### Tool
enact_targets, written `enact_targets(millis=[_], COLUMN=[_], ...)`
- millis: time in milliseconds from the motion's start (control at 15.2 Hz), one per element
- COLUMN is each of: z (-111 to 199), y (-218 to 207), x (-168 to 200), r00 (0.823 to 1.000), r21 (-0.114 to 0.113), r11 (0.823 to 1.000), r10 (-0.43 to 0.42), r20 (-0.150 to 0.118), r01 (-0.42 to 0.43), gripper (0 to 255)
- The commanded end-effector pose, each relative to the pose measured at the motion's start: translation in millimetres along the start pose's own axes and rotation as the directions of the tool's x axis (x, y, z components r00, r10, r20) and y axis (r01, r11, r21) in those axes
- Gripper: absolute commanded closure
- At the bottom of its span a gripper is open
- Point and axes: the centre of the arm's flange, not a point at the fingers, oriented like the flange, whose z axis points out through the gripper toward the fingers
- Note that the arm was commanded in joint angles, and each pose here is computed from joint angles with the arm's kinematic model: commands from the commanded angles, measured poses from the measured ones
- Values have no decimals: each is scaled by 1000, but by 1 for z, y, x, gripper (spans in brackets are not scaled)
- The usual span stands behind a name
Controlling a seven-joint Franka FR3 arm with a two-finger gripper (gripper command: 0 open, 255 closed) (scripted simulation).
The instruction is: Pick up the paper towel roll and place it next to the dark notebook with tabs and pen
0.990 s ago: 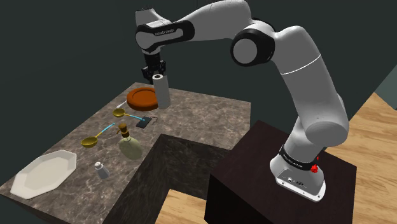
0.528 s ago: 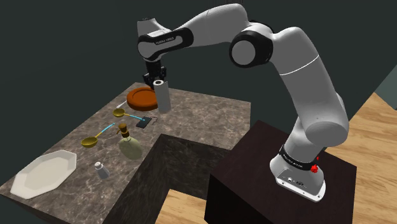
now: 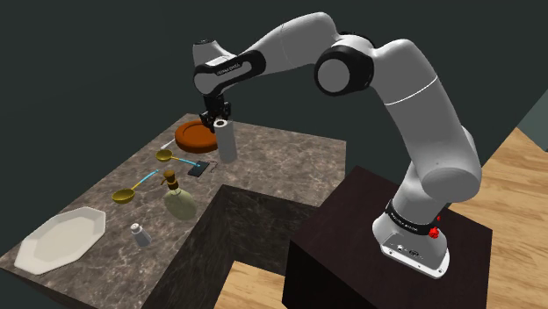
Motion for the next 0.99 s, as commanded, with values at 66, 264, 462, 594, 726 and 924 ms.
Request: enact_targets(millis=[66,264,462,594,726,924], z=[16,31,47,58,68,84], y=[-1,-2,-3,-3,-4,-5], x=[0,-1,-2,-2,-3,-4], r00=[1000,1000,1000,1000,1000,1000], r21=[0,0,0,0,0,0], r11=[1000,1000,1000,1000,1000,1000], r10=[0,0,0,0,0,0], r20=[-1,-1,-1,-1,-1,-1], r01=[0,0,0,0,0,0], gripper=[255,255,255,255,255,255])
